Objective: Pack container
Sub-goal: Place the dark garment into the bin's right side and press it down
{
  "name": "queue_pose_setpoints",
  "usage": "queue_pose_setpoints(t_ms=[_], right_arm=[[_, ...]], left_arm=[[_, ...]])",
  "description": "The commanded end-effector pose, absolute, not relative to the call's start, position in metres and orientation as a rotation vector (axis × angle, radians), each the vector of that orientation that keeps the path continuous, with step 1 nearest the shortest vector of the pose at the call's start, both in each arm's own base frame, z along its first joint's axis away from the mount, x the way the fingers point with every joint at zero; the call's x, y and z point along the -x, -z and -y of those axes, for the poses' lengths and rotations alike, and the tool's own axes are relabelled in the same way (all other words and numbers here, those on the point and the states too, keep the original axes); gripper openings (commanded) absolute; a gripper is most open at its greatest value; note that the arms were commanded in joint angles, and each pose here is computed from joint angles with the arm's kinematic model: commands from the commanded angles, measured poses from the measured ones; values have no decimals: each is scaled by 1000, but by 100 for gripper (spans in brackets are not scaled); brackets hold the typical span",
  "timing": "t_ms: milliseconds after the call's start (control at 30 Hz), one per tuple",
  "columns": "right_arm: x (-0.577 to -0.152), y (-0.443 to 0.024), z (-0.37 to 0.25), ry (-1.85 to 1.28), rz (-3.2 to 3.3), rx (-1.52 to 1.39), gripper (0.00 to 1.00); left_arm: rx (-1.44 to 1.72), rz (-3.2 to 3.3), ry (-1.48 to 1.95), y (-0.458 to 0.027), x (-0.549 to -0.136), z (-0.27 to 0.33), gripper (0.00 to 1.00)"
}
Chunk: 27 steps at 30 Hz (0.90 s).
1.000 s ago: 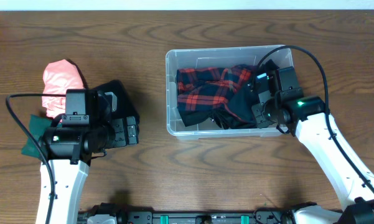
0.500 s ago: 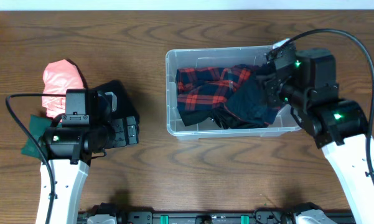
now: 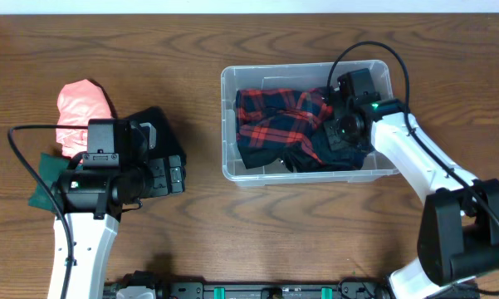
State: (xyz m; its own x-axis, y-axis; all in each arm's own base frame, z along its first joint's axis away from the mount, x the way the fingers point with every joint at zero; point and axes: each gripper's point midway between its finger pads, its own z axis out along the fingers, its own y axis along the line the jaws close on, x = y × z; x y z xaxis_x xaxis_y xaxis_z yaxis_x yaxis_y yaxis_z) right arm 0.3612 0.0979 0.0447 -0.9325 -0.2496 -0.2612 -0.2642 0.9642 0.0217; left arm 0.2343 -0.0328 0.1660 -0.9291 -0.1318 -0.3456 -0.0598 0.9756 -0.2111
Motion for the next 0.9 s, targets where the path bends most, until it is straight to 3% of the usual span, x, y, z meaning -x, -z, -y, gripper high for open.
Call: queue_pose_setpoints(t_ms=[0,167,267,300,333,400,600,867], right_arm=[[-308,39,-88,-44,-3144,365,18],[-333,-1,-93,-54,-3053,359,23],[-354,-59,-99,-79,-2921,370,34],[-360,-81,-101,-87,-2867,374,41],[-365,-107,-103,-97,-2801,371,56],[-371,-153,-104,-115,-2682,357,99],[-347,-246,-96,-145,-2443,326,99],[-308,-253,-57,-9,-2515,206,99]], left_arm=[[140,-2742,280,-172,-237,33,98],[140,-2741,279,-172,-237,33,98],[140,-2741,279,-172,-237,33,98],[140,-2741,279,-172,-237,33,98],[140,-2741,279,-172,-237,33,98],[139,-2735,279,-173,-238,33,98],[364,-2687,118,-173,-248,4,98],[579,-2715,110,-136,-286,-30,98]])
